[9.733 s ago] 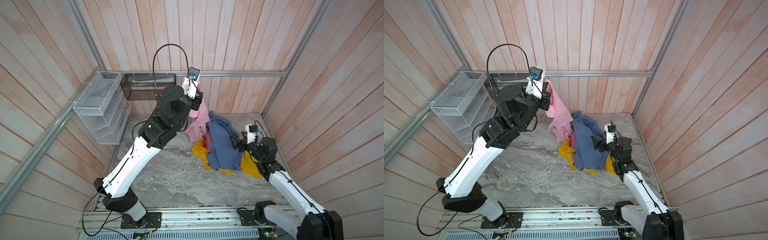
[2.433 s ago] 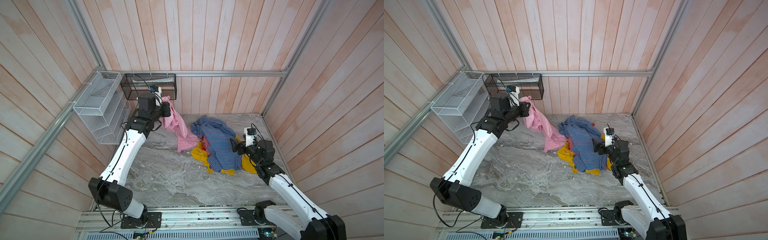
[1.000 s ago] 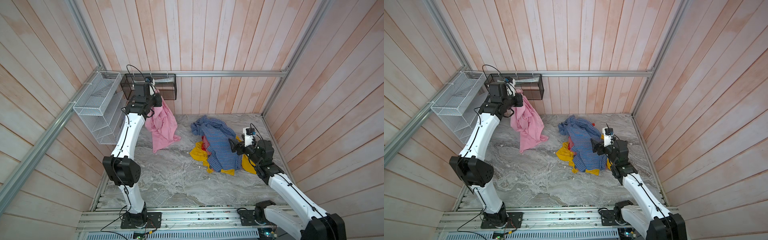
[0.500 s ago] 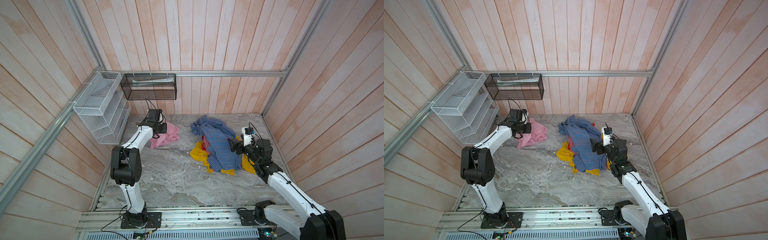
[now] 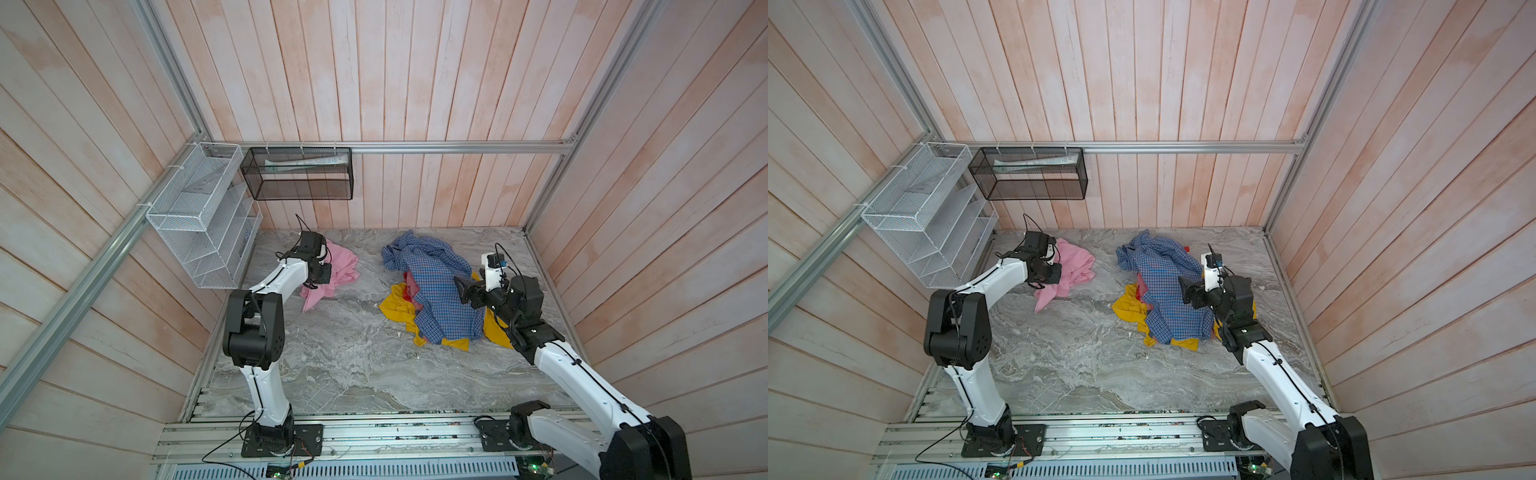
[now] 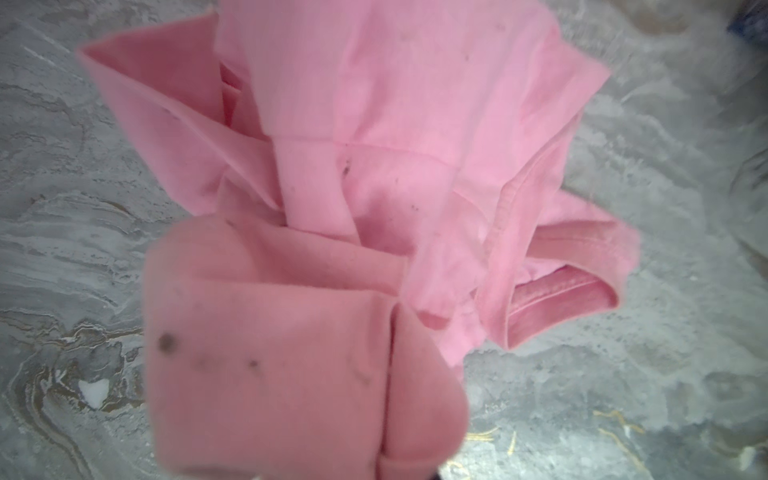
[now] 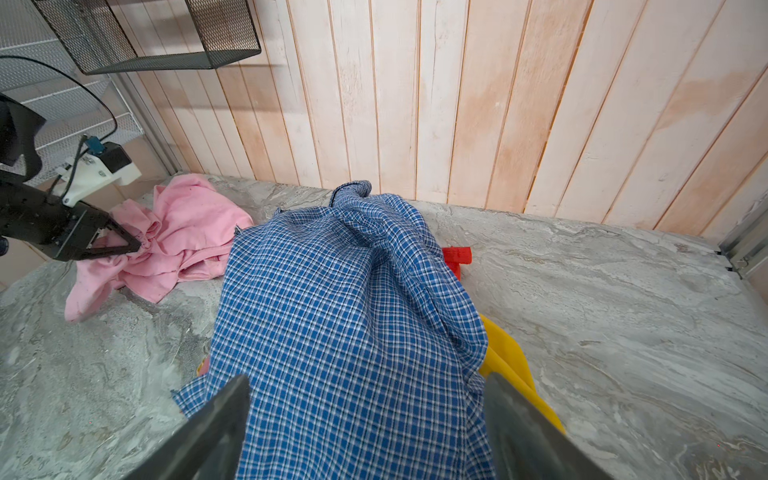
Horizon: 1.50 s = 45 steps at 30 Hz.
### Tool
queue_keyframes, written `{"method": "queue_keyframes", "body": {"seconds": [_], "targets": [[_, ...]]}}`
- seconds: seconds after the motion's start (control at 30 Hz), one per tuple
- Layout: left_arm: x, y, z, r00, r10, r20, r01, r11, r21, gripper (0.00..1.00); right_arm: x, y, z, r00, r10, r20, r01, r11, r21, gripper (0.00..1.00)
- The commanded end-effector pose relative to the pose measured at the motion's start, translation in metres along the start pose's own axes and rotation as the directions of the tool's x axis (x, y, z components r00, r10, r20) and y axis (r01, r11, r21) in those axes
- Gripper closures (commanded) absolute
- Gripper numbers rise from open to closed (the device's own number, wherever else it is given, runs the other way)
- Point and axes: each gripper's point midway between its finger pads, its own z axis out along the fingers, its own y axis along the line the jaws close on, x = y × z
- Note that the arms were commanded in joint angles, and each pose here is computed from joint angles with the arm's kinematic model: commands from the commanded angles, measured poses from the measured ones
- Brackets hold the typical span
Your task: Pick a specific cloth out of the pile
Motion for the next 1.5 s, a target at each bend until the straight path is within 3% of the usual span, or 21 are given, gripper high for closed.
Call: {"method": "queue_keyframes", "body": {"seconds": [0.0, 0.2, 0.33, 0.37, 0.43, 0.67, 0.73, 0.83, 1.0, 1.1, 1.47], "targets": [[0.019, -0.002, 0.017, 0.990, 0.092, -0.103, -0.094, 0.995, -0.014, 0.75, -0.008, 0.005, 0.001, 1.000, -0.020, 0.009, 0.020, 1.000, -0.022, 0.12], [0.016, -0.027, 0.033, 0.976, 0.178, -0.122, -0.180, 0.984, -0.003, 0.44, -0.009, 0.004, 0.002, 1.000, -0.017, 0.007, 0.017, 1.000, -0.013, 0.12], [0.019, -0.046, 0.046, 0.962, 0.227, -0.151, -0.227, 0.974, 0.017, 0.39, -0.012, 0.003, 0.002, 1.000, -0.027, 0.008, 0.027, 1.000, -0.003, 0.12], [0.019, -0.046, 0.049, 0.962, 0.224, -0.158, -0.224, 0.974, 0.018, 0.34, -0.012, 0.002, 0.002, 1.000, -0.028, 0.005, 0.028, 1.000, 0.000, 0.12], [0.022, -0.044, 0.057, 0.956, 0.228, -0.185, -0.232, 0.973, 0.001, 0.14, -0.012, 0.001, 0.001, 0.999, -0.032, 0.004, 0.032, 0.999, 0.004, 0.12], [0.045, -0.026, 0.092, 0.924, 0.197, -0.328, -0.243, 0.964, -0.105, 0.14, -0.011, 0.001, 0.000, 0.999, -0.033, -0.004, 0.033, 0.999, 0.006, 0.12], [0.052, -0.025, 0.101, 0.913, 0.188, -0.363, -0.244, 0.963, -0.113, 0.14, -0.012, 0.001, 0.000, 0.999, -0.034, -0.003, 0.034, 0.999, 0.010, 0.12], [0.052, -0.033, 0.103, 0.916, 0.191, -0.353, -0.229, 0.971, -0.072, 0.22, -0.013, 0.000, -0.002, 0.999, -0.034, -0.001, 0.034, 0.999, 0.016, 0.12], [0.066, -0.040, 0.093, 0.902, 0.199, -0.384, -0.222, 0.975, -0.019, 0.62, -0.012, -0.001, -0.004, 0.999, -0.034, -0.005, 0.034, 0.999, 0.024, 0.12], [0.083, -0.045, 0.078, 0.903, 0.178, -0.391, -0.194, 0.981, -0.002, 0.75, -0.013, -0.001, -0.005, 0.999, -0.033, -0.001, 0.033, 0.999, 0.026, 0.12], [0.129, -0.053, -0.010, 0.938, 0.102, -0.332, -0.099, 0.995, 0.024, 0.81, -0.012, 0.000, -0.001, 0.999, -0.051, -0.006, 0.051, 0.999, 0.016, 0.12]]}}
